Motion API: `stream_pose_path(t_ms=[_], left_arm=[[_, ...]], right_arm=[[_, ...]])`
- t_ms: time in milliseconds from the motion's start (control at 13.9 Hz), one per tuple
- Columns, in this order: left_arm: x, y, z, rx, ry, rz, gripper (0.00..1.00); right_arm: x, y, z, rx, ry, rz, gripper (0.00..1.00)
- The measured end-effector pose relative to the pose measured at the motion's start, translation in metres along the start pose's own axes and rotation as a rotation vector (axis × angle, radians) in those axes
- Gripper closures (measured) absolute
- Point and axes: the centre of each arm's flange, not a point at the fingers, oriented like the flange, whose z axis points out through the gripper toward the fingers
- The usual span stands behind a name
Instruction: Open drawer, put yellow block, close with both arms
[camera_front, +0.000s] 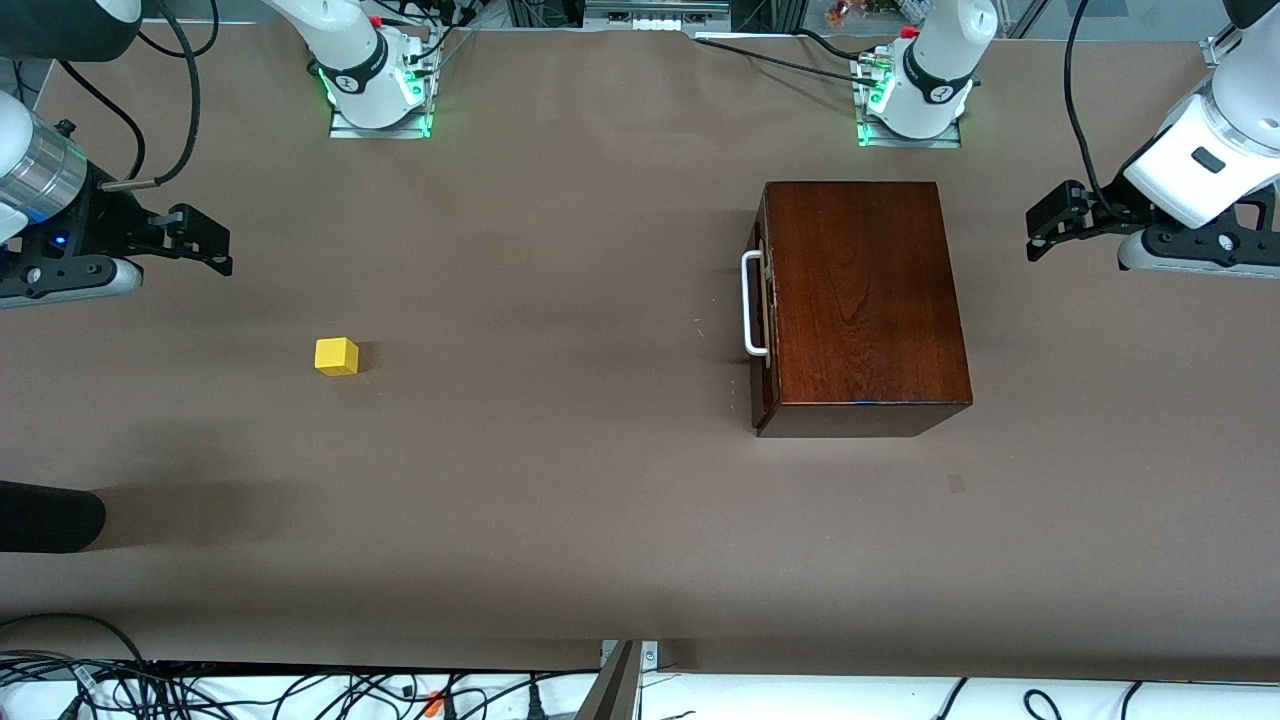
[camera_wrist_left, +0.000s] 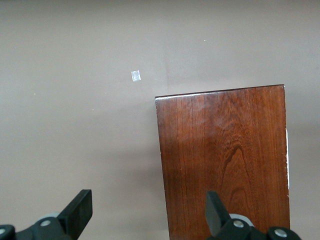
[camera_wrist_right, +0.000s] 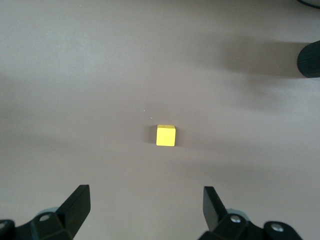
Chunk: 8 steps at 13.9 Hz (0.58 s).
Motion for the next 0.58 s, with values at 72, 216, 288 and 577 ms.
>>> stream_pose_path(t_ms=[72,216,288,577], left_arm=[[0.0,0.005,0.0,0.0,0.0,0.006,0.0],[-0.003,0.034,0.0,-0.001,0.0,0.019,0.0],[-0.006,0.056,0.0,-0.002,0.0,0.017,0.0],[-0.03,0.174,0.007,-0.011,-0.009,-0.033,0.0]], right_arm=[[0.0,0.002,0.0,0.0,0.0,0.004,0.0],[0.0,0.005,0.0,0.0,0.0,0.01,0.0],[0.0,0.006,0.0,0.0,0.0,0.01,0.0],[-0.001,0.009,0.0,0.0,-0.001,0.016,0.0]])
